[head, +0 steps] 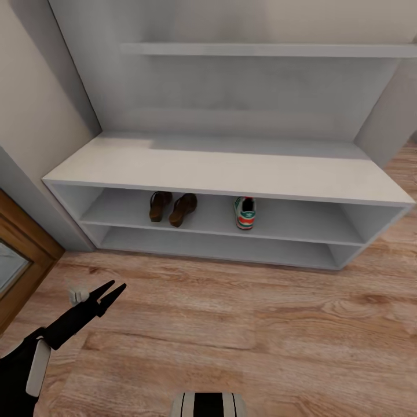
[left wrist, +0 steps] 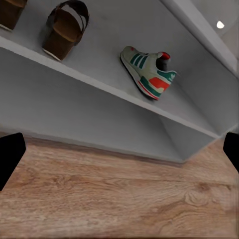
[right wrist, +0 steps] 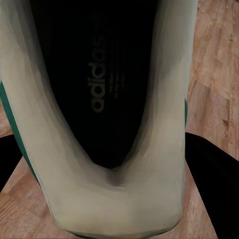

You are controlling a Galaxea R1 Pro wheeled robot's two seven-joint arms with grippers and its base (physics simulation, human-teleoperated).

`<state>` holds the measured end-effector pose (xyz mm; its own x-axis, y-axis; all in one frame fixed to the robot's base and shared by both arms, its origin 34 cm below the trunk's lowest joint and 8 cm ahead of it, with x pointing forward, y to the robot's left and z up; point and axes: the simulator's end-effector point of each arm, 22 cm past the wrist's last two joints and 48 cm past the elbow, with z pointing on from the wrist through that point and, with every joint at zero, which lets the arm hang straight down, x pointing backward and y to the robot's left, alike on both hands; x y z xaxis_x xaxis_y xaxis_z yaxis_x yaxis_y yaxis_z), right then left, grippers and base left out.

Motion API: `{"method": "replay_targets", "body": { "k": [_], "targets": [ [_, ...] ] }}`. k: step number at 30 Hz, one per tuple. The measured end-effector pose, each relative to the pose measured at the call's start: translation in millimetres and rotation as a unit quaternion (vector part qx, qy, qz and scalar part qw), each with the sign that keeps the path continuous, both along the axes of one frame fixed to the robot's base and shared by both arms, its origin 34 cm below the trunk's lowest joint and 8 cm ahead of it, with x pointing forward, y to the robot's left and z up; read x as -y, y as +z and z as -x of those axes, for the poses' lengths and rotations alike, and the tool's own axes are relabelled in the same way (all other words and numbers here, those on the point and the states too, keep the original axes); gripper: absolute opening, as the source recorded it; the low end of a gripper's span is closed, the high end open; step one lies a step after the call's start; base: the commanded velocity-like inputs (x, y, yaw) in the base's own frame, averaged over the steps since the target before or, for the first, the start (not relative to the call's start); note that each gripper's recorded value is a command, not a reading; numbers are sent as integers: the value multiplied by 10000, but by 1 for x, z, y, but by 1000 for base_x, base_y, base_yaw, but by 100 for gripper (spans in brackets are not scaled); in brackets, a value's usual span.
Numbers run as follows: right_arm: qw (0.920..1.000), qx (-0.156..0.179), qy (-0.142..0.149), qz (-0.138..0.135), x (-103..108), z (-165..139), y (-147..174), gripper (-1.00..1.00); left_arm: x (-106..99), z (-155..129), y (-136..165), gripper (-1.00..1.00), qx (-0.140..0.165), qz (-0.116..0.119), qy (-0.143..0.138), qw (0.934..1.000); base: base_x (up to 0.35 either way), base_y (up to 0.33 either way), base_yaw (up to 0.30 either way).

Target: Pick up the two gym shoes and the two sandals from the corridor floor and place them onto the hallstand (shoe rack) in the corridor, making sure they are on the rack and not on the floor. Arrange them so the two gym shoes are next to each other and the two sandals are next to each other.

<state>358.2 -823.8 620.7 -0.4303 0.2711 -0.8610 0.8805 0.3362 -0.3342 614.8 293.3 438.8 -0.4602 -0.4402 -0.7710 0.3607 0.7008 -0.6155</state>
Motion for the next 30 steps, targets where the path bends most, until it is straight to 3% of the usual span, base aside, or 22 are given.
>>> {"method": "replay_targets", "body": {
  "k": [10,20,30],
  "targets": [
    [10000,-12,18,-6,-1,-2,-1,-100,-21,2,1,100,17,-10,266,9996,-118,-34,0],
    [10000,-12,21,-5,-1,-2,-1,-100,-22,2,1,100,19,-12,290,9996,-312,-1,0],
    [10000,-9,22,-1,-1,-2,0,-100,-22,2,2,100,22,-11,291,9996,-38,0,-95]
  ]
}}
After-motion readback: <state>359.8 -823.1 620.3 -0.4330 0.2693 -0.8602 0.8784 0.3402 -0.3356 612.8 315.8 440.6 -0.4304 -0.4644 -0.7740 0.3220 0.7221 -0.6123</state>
